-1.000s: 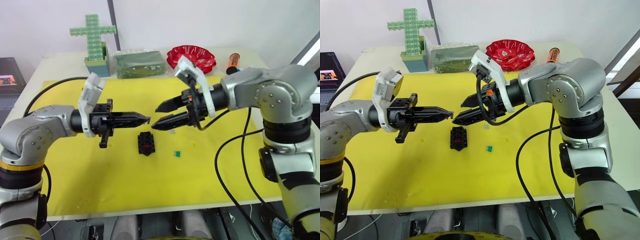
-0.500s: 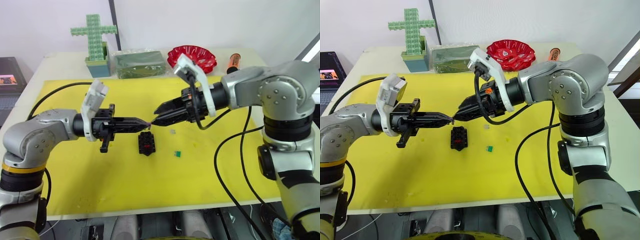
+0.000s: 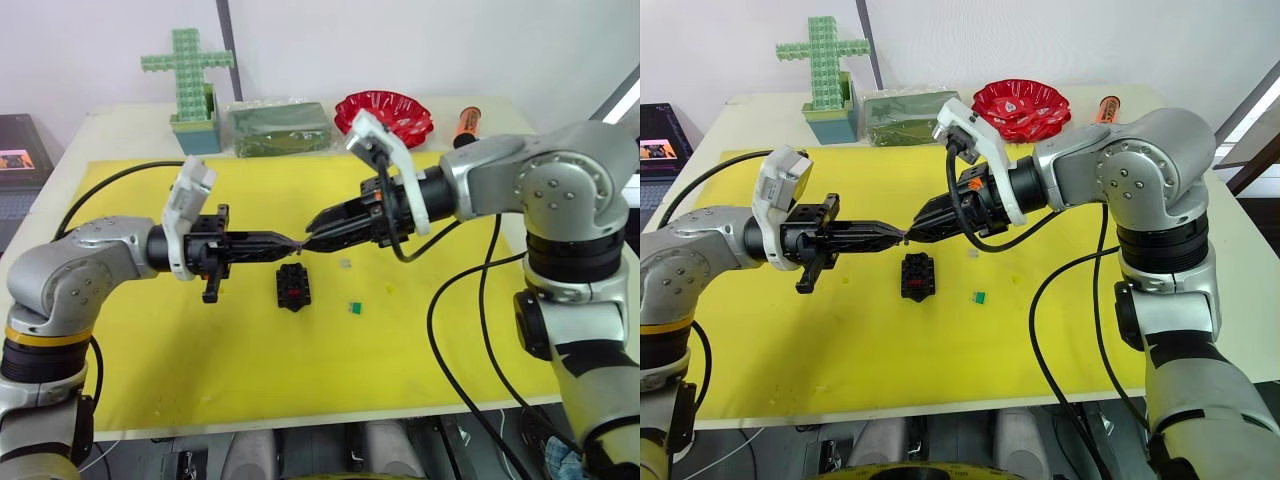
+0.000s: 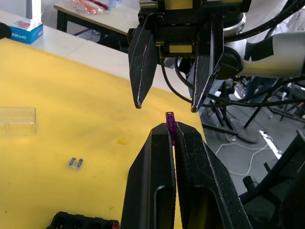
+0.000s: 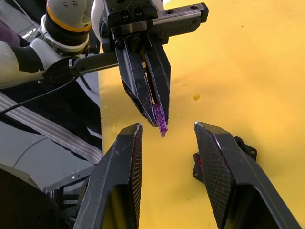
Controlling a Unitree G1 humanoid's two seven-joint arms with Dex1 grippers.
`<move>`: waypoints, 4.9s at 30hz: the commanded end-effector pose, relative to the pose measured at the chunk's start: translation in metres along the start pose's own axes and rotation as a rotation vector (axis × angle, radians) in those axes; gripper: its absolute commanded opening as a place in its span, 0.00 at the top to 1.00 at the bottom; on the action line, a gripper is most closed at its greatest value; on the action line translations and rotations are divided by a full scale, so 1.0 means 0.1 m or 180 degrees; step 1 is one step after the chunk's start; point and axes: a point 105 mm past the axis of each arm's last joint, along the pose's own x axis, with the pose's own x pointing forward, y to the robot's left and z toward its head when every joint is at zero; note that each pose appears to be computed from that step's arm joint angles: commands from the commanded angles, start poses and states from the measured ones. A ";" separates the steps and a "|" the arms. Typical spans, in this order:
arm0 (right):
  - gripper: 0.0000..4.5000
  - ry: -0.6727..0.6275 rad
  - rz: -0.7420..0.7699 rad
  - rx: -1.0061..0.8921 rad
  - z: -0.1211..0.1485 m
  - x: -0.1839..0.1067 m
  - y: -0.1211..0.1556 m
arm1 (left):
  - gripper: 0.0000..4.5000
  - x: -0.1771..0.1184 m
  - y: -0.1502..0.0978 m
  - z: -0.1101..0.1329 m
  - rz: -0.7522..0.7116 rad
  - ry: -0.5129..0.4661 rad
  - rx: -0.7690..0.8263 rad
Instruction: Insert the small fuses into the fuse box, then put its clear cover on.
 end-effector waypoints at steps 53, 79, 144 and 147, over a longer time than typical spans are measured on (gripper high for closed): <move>0.80 -0.0044 0.0070 -0.0185 0.03 0.05 0.08 | 1.00 0.03 -0.03 0.12 0.0013 -0.0082 0.0196; 0.99 -0.0056 0.0046 -0.0206 0.04 0.06 0.07 | 0.70 0.02 0.08 0.11 0.0210 0.0101 0.0007; 0.99 0.0423 -0.0148 -0.1219 -0.78 0.63 -0.61 | 0.02 -0.22 0.38 -1.01 0.0633 0.1362 0.0642; 0.99 0.0435 -0.0139 -0.1217 -0.81 0.64 -0.60 | 0.02 -0.22 0.37 -1.01 0.0632 0.1366 0.0644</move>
